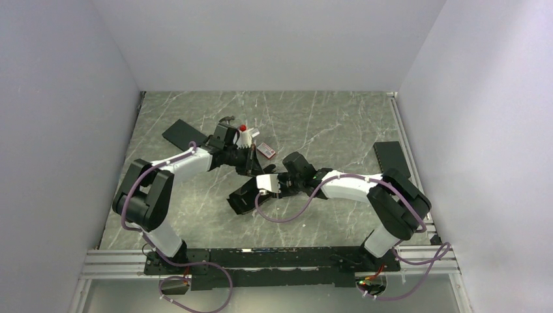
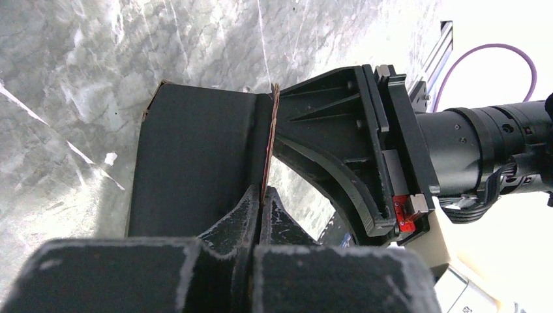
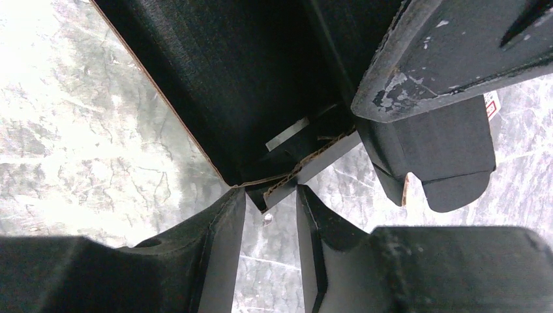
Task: Fold the paper box
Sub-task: Fold the paper box at the center of the board.
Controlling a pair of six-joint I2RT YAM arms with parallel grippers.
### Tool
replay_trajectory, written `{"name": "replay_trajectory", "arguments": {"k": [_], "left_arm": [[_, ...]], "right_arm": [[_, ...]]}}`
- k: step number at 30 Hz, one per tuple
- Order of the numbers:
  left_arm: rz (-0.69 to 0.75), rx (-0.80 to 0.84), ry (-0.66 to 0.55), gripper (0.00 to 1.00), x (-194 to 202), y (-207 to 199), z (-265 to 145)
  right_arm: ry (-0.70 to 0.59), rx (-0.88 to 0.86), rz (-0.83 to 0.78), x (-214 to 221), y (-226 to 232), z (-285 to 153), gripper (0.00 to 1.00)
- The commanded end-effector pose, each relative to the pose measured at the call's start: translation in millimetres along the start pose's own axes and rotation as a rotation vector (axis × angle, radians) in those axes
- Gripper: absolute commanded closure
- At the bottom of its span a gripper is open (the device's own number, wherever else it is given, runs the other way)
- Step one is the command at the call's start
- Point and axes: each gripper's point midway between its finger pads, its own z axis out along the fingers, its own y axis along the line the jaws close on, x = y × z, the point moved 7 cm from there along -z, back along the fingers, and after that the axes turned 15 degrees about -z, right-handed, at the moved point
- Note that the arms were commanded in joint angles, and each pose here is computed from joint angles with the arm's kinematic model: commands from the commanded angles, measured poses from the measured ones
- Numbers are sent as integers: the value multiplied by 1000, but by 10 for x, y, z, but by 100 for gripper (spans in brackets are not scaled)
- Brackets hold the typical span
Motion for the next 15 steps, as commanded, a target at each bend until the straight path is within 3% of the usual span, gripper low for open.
{"name": "replay_trajectory", "arguments": {"k": [1,15], "left_arm": [[-43,-72,-48,100,-9,107,7],[-52,-71,-65,100,0,108,-17]], "right_arm": [[-122,81,-39,-269,-175,-48,61],[-192,-19,73,-314,-102,-42,57]]}}
